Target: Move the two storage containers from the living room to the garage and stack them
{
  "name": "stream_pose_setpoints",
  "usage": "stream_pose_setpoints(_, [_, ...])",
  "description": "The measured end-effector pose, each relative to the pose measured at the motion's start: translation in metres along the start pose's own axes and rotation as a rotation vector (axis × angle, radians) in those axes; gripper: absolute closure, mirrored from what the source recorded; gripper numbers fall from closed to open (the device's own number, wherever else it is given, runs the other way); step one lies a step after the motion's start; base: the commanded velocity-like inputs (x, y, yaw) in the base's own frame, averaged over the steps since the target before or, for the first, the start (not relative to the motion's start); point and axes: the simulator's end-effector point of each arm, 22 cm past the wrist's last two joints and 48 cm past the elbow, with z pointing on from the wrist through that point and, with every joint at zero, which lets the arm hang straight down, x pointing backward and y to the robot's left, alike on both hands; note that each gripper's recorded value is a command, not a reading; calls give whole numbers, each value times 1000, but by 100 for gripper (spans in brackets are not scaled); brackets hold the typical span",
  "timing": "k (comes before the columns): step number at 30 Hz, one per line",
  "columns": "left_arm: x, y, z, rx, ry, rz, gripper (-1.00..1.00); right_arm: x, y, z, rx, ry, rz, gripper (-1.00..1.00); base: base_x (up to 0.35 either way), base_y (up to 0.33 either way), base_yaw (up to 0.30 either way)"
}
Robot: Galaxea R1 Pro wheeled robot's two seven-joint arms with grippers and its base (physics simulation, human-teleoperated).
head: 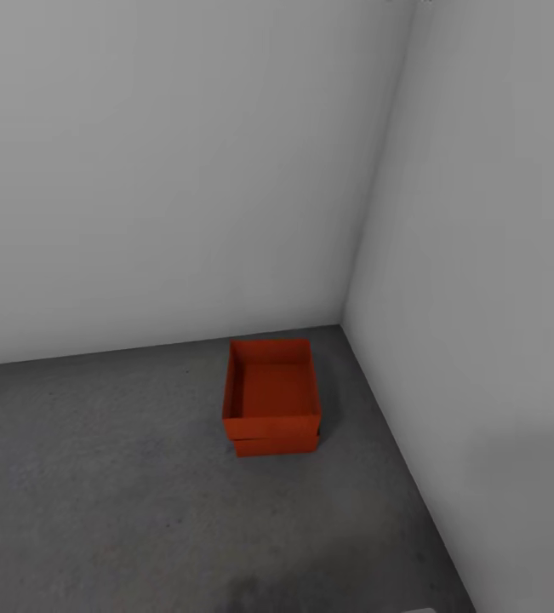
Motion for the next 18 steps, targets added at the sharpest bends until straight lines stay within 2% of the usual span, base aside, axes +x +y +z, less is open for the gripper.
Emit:
stream_pose_setpoints(12, [2, -5, -13, 12, 1, -1, -100, 1, 1, -13, 0, 0, 0, -100, 0, 0, 0])
stream_pose_setpoints(18, [2, -6, -13, 13, 2, -2, -100, 1, 1, -13, 0, 1, 0, -100, 0, 0, 0])
